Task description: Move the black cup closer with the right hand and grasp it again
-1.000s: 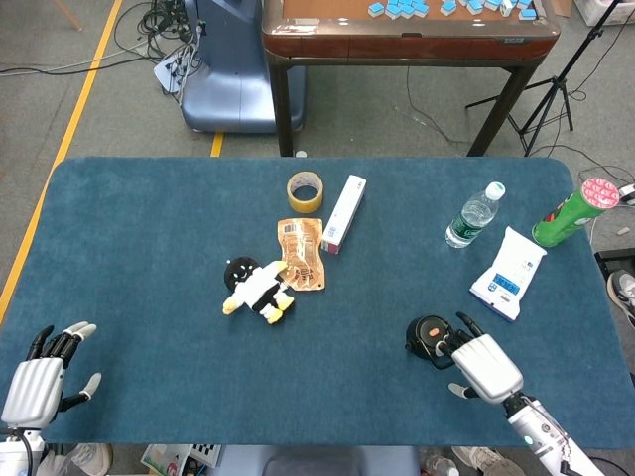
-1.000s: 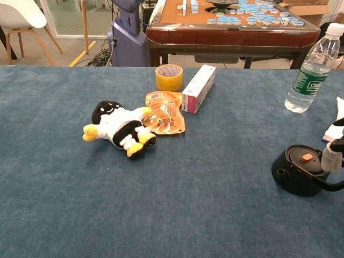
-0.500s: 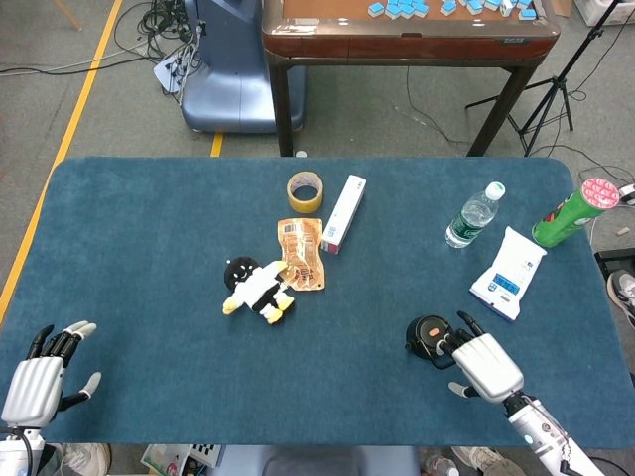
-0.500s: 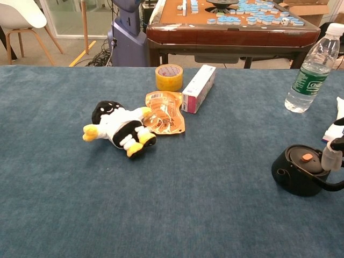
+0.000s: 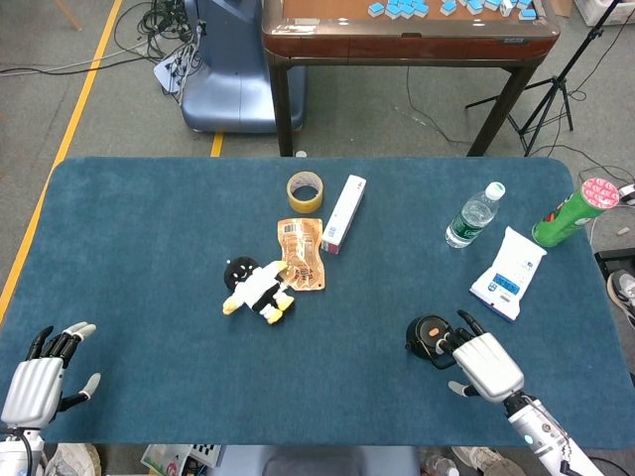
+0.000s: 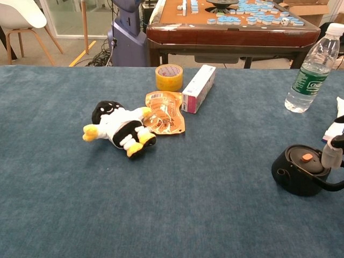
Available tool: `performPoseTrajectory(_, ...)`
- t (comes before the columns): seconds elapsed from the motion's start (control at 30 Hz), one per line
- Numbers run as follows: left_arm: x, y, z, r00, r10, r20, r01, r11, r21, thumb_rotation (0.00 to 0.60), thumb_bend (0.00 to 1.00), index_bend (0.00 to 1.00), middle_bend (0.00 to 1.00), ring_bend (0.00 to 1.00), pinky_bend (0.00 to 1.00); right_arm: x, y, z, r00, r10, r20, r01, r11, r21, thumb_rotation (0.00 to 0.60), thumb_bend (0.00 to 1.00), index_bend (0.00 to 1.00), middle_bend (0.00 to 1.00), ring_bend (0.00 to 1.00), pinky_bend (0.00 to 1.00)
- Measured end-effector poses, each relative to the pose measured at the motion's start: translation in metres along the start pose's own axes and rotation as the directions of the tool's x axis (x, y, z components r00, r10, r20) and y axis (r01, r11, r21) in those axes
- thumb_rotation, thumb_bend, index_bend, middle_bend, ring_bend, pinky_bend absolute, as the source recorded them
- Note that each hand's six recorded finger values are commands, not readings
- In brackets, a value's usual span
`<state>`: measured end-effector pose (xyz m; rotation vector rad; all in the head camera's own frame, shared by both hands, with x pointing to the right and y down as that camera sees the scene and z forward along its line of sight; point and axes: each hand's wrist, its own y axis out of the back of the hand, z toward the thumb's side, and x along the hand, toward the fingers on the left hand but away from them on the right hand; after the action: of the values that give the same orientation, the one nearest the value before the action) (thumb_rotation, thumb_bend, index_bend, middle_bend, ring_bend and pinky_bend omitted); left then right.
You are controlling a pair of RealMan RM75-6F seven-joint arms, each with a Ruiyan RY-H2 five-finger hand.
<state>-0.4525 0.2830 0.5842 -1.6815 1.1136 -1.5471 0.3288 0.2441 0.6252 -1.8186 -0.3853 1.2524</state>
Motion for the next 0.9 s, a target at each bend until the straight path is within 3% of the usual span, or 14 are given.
performPoseTrajectory(0.9,-0.0021,0.0003,0.001,1.0,0.0,0.0,0.0,1.0,0.003,0.6,0.27,0.2,0.17,0.21,0.04,-0.0002,-0.01,0.0,0.999,0.033,-0.001,-0.033,0.999,-0.016,0.6,0.0,0.43,0.43,0.35,0.08)
